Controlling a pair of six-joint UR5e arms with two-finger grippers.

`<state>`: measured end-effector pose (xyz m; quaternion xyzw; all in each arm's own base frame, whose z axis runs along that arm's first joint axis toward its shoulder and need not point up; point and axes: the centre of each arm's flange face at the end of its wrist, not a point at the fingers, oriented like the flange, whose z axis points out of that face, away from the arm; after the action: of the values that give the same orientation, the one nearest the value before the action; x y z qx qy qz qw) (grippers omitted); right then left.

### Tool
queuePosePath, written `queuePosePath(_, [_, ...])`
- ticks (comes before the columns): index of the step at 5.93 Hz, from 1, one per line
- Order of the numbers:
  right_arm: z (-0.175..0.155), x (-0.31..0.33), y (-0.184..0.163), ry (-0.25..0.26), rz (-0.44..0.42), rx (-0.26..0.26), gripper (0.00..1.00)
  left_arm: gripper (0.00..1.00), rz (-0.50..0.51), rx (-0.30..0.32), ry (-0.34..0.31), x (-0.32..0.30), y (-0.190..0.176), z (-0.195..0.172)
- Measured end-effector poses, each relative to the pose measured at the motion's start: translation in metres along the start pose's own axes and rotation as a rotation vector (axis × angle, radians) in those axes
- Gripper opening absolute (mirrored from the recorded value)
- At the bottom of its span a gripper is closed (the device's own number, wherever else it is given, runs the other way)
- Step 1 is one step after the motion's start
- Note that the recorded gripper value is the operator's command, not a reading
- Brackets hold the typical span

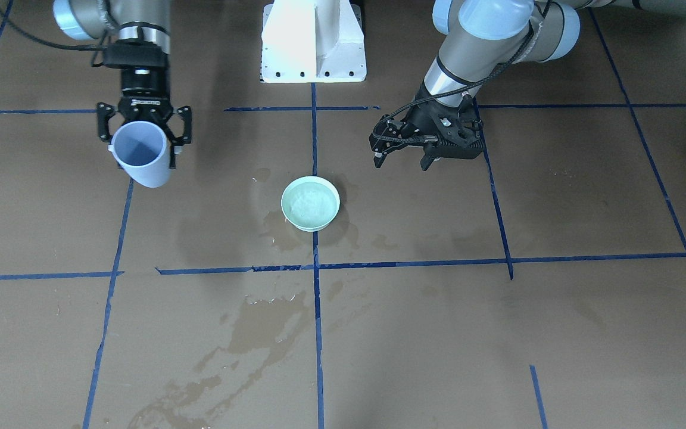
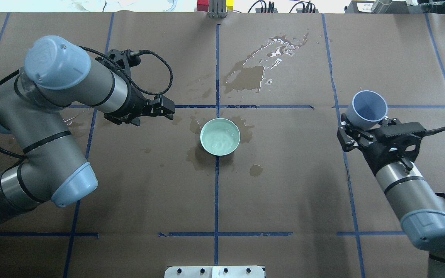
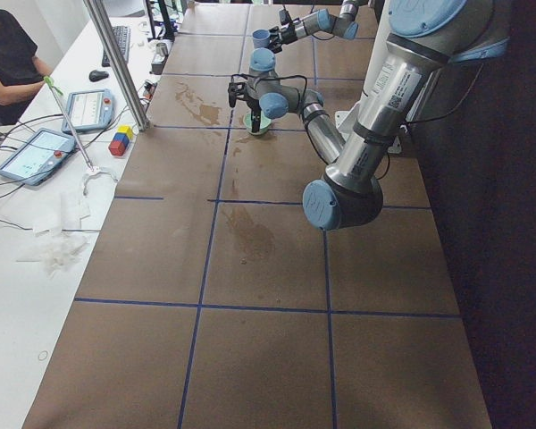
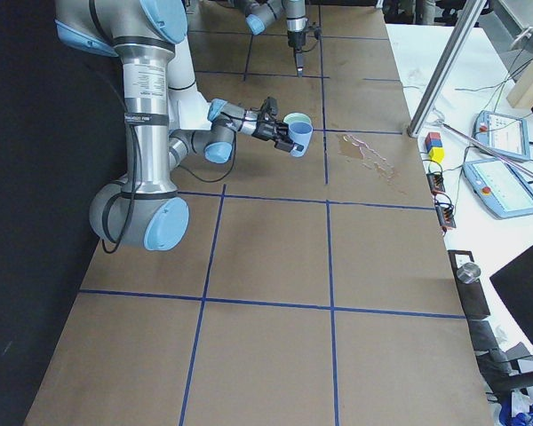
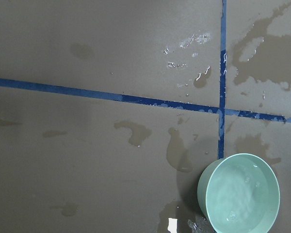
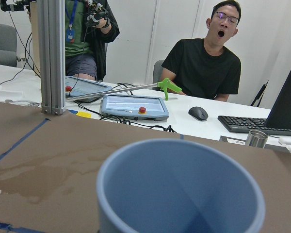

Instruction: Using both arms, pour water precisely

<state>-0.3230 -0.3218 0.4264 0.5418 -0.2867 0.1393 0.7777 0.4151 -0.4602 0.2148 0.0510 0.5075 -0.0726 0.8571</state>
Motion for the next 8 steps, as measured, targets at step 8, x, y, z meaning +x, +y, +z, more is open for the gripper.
queuePosePath(8, [0.033, 0.184, 0.153, -0.04, 0.008, 0.037, 0.07, 1.0, 0.005, 0.001, 0.007, 0.003, 0.002, -0.003])
